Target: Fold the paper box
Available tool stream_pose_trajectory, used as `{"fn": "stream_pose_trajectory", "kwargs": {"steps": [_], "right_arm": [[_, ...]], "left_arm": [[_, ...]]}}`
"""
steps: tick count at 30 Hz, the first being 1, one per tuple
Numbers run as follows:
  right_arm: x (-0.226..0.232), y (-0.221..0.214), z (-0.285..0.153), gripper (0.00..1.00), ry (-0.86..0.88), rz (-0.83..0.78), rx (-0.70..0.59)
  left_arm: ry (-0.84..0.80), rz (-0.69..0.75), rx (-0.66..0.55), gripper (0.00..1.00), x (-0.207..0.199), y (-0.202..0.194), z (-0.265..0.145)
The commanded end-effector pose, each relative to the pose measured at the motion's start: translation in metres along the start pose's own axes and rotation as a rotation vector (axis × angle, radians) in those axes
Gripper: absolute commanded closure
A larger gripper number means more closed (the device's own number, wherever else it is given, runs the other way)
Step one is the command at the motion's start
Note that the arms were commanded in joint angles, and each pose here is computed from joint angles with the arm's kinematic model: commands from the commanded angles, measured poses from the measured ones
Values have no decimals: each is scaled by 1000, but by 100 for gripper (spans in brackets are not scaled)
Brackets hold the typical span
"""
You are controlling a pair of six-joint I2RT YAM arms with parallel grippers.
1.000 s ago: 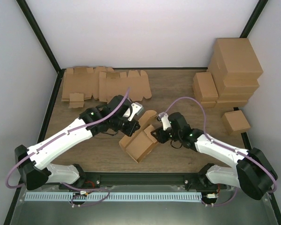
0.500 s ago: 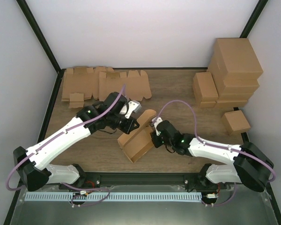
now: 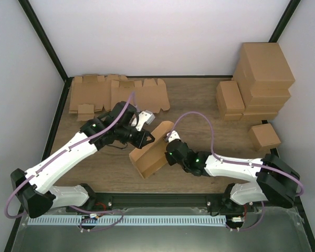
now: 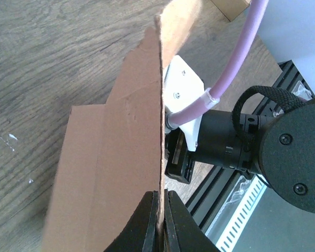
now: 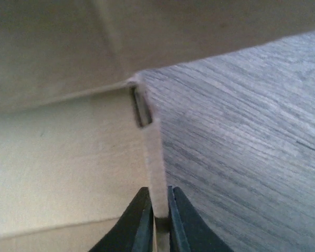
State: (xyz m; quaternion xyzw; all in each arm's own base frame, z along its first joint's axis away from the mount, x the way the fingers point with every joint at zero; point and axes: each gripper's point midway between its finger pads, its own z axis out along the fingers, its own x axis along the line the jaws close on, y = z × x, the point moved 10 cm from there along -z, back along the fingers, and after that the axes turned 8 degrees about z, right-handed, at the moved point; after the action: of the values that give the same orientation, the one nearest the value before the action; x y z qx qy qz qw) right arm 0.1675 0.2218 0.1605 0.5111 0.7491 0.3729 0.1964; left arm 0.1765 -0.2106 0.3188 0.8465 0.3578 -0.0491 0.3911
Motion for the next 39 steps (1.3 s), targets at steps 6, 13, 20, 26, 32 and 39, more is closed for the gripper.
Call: {"fn": "stream_pose_trajectory", "kwargs": {"steps": [6,13,20,26,32,39], "right_arm": [[0,3,-2,85,-33,-16,26],[1,-1,2,76,-41,-65,72],[4,6,-5,83,9,-39,38],[4,9,-1,94,-41,-66,52],[4,9,0,95,-48,-72,48],[8,16,-8,57,20,-36,33]], "left_arm": [[-68,-11,-19,96,2,-4,5],[-72,0,-63,96,-1,6,-11],[-73,-7,-42,96,2,4,-6],[-103,-11,-33,96,2,3,-1],[-98,-13,-31,96,3,3,0],[-45,-75,-20,96,18,-3,11]]}}
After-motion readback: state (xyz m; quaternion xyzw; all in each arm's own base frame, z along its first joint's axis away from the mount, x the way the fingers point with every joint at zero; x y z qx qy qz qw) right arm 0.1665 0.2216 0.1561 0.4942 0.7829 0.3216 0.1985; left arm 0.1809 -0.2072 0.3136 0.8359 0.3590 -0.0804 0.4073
